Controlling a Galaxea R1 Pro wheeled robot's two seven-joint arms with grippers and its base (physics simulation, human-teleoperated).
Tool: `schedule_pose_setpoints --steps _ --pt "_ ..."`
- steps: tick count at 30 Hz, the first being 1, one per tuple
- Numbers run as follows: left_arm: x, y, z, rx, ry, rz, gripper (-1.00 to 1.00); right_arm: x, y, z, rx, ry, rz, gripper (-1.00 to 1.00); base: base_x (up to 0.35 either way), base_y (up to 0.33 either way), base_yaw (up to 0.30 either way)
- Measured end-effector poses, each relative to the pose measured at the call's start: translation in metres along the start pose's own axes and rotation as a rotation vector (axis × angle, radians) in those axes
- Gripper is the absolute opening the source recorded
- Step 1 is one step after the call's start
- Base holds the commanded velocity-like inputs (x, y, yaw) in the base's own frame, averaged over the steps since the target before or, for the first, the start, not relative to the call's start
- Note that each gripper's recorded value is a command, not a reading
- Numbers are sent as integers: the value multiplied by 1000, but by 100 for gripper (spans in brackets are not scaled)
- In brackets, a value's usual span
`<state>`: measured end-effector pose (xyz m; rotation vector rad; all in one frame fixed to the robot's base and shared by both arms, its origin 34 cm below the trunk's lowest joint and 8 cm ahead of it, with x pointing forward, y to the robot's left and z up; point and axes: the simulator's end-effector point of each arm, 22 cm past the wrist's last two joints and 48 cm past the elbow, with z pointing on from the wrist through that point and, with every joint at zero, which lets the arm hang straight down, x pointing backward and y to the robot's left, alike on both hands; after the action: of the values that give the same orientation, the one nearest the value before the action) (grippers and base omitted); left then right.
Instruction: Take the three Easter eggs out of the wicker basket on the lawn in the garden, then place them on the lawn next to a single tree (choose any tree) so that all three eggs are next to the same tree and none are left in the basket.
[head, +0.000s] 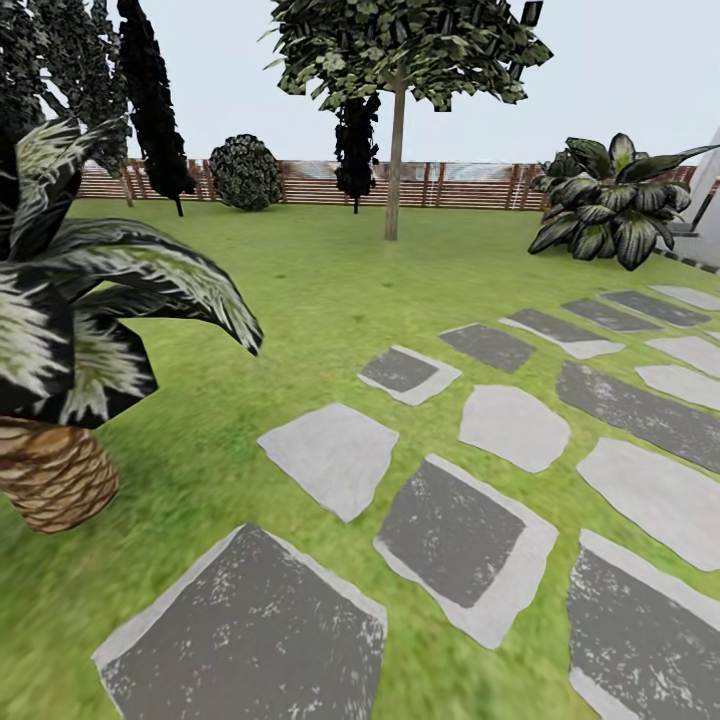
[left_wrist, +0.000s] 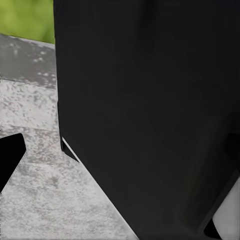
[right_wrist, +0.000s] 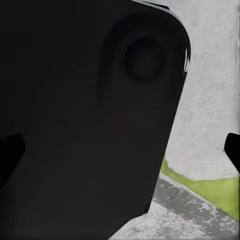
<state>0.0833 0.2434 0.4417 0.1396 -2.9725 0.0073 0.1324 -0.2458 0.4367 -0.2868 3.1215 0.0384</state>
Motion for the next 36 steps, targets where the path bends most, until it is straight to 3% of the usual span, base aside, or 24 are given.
schedule_pose_setpoints --steps 36 --pt "0 0 0 -1 0 0 100 0 0 0 0 0 0 100 330 0 0"
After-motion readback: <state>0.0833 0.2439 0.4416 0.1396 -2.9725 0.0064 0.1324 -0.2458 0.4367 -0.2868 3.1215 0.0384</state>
